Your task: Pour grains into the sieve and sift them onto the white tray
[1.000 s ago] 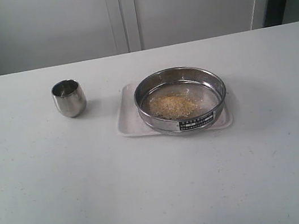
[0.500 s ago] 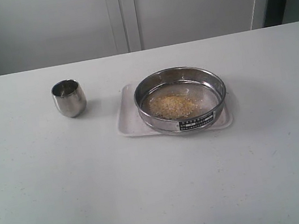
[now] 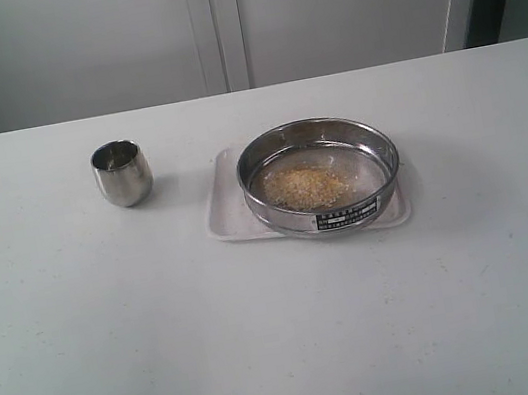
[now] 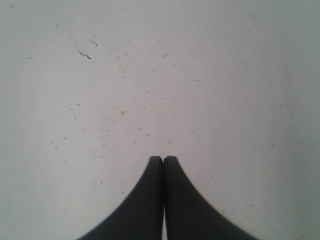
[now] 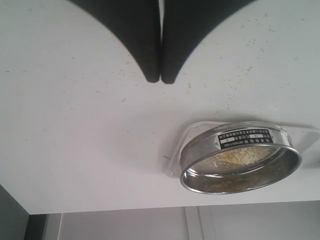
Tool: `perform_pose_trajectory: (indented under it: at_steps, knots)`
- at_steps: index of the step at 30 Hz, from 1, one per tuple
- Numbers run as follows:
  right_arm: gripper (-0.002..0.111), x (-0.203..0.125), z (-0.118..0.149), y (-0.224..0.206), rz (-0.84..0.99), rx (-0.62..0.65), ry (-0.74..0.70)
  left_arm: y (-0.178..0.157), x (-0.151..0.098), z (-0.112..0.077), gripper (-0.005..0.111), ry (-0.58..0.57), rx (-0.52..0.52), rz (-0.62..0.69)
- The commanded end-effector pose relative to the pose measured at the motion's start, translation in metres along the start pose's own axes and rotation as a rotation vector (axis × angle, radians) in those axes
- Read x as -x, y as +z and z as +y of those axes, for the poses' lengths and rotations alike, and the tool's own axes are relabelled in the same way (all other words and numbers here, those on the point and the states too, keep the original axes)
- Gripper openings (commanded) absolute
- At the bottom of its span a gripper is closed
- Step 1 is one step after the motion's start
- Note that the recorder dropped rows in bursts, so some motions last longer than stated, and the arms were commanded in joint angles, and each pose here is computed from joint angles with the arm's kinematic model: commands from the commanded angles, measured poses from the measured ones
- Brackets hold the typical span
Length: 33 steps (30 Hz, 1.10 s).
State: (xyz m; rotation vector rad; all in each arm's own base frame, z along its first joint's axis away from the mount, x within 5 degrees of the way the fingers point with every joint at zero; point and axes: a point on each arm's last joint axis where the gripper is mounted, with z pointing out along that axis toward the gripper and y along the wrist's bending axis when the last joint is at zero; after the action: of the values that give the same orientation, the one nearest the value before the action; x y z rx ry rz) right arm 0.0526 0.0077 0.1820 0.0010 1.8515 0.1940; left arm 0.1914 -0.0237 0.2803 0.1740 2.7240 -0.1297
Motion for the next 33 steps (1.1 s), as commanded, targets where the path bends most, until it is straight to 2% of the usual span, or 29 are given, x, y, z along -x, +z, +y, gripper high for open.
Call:
perform_pose_trajectory:
  at_steps: [1,14,23,33]
  knots:
    - [0.0,0.001,0.0,0.0,-0.026,0.005,-0.004,-0.001,-0.002,-0.001,0.0,-0.005,-0.009,0.001]
    - [0.0,0.044,0.005,-0.012,-0.525,0.061,-0.004,-0.001,-0.002,-0.001,0.0,-0.005,-0.009,0.001]
    - [0.0,0.054,0.006,-0.019,-0.652,0.075,-0.004,-0.001,-0.002,-0.001,0.0,-0.005,-0.009,0.001]
    - [0.0,0.056,0.007,-0.02,-0.659,0.067,-0.03,-0.001,-0.002,-0.001,0.0,-0.005,-0.009,0.001]
